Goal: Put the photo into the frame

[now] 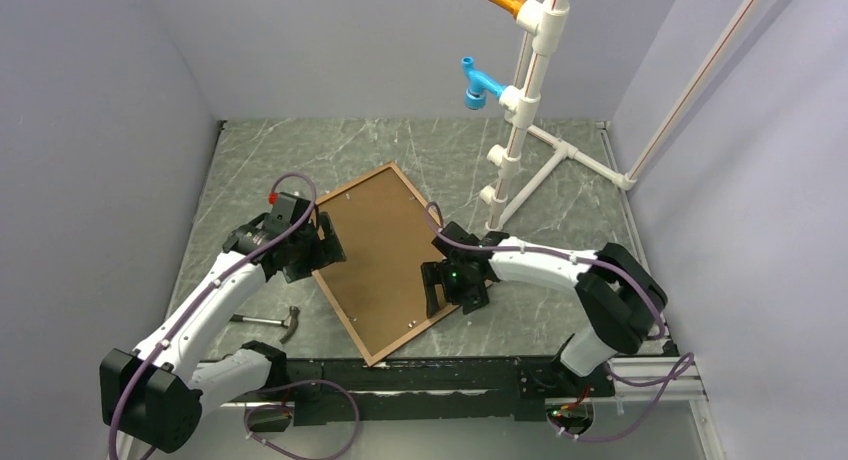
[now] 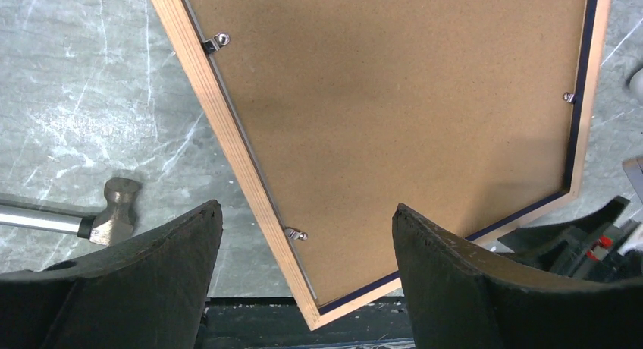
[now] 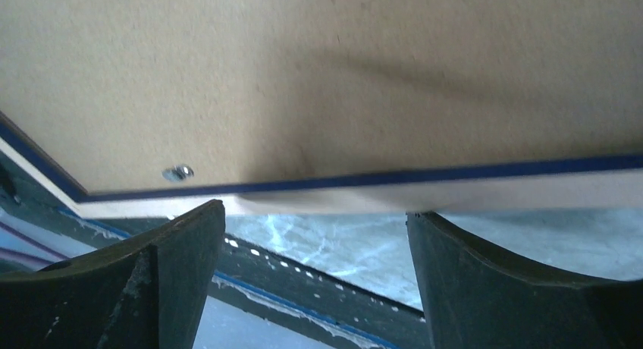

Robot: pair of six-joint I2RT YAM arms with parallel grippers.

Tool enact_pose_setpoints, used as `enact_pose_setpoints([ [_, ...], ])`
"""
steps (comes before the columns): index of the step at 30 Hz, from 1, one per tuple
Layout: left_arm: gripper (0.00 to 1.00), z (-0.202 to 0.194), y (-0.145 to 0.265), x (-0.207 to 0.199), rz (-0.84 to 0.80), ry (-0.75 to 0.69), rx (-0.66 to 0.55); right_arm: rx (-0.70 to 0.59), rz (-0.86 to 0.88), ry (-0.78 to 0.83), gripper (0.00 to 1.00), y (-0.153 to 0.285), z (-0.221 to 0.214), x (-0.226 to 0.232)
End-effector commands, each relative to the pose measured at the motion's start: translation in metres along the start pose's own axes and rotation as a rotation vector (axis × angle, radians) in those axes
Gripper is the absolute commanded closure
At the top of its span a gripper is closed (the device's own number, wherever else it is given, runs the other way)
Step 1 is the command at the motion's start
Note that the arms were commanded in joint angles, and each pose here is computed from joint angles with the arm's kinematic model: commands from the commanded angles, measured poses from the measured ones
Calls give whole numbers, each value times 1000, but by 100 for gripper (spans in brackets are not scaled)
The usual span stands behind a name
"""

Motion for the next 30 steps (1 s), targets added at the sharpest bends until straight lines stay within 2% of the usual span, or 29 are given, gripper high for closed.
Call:
enact_pose_setpoints([
  [1, 15, 3, 5, -3, -25, 12, -25, -61, -9, -25, 9, -12, 25, 16],
  [8, 15, 1, 5, 1, -12, 2, -27, -112, -220, 54, 17, -34, 39, 7],
  [9, 15, 1, 5, 2, -7, 4, -27, -112, -249, 65, 23, -38, 41, 6],
  [12, 15, 0, 7, 4, 8, -1, -26, -124, -288, 91, 30, -46, 50, 9],
  [19, 15, -1, 8, 10, 34, -14, -27, -160, -332, 148, 60, -58, 83, 16],
  [24, 15, -1, 9, 15, 46, -17, -30, -197, -354, 115, 76, -48, 123, -7],
  [26, 15, 0, 8, 18, 53, -16, -31, -228, -374, 82, 76, -38, 143, -21],
  [28, 15, 0, 5, 20, 57, -15, -25, -247, -366, 53, 71, -28, 158, -29],
  [30, 15, -1, 3, 22, 61, -12, -15, -264, -332, 39, 57, -17, 165, -29],
])
Point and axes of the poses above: each gripper's point midway between its finger pads, its own y axis back along the fingers, its own x axis along the line the jaws close on, z = x × y, the point moved 5 cm from there along y, back along the fingers, and after that the axes turned 9 degrees about -y, right-handed, at the moved point
